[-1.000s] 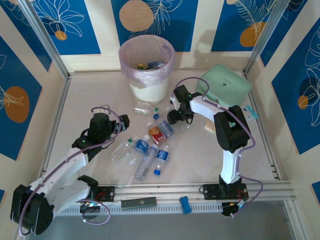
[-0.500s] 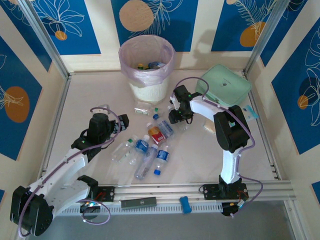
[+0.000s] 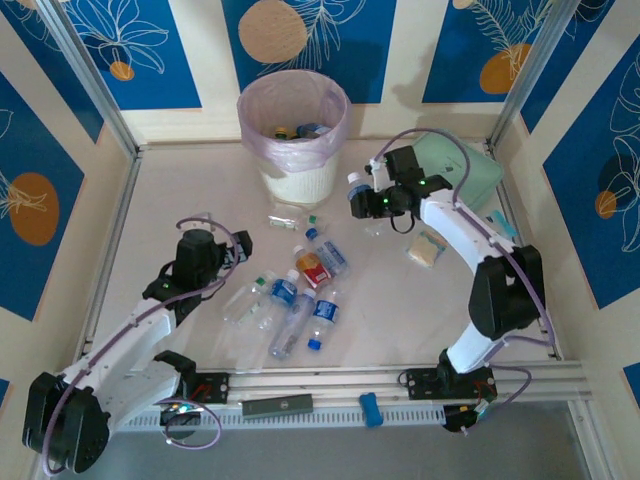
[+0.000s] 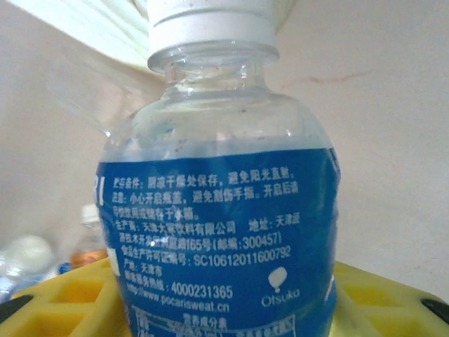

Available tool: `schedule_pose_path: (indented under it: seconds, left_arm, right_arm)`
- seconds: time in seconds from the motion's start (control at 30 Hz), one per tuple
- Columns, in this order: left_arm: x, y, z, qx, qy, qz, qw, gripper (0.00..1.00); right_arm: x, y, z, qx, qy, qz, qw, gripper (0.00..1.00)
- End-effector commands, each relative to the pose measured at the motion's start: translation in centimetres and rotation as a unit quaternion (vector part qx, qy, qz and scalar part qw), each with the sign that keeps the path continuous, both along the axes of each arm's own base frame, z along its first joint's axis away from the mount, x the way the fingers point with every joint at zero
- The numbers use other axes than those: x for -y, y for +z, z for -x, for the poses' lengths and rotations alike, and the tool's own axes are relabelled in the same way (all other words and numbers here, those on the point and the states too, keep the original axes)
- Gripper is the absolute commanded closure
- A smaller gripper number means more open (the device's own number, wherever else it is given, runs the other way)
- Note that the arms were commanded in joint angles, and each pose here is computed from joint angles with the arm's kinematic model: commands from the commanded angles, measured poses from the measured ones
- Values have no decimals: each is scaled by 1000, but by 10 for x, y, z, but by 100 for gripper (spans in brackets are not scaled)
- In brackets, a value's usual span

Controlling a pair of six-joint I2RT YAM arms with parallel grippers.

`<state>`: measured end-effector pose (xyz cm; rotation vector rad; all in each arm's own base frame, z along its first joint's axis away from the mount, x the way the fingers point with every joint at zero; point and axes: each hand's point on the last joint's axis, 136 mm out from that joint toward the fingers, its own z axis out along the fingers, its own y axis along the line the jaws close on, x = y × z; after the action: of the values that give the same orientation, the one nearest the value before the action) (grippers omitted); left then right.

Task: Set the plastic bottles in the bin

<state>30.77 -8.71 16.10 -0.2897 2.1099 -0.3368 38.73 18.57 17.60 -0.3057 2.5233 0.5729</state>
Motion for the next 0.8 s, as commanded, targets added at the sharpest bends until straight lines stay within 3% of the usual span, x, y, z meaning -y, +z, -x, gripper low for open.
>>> schedule_pose_path:
  seconds: [0.0,0.37,0.77]
  left_arm:
    - [-5,1,-3,12,1,8,1000,0]
    - [-22,-26,2,-19,14,49,999,0]
    - [-6,-31,20,-42,-44,76,995,0]
  right_arm:
    - [-11,54,1,26,-4,-86,996,52]
    - [-19,185,-18,153,-33,-208,965,53]
    - [-87,226,-86,172,-7,-280,944,53]
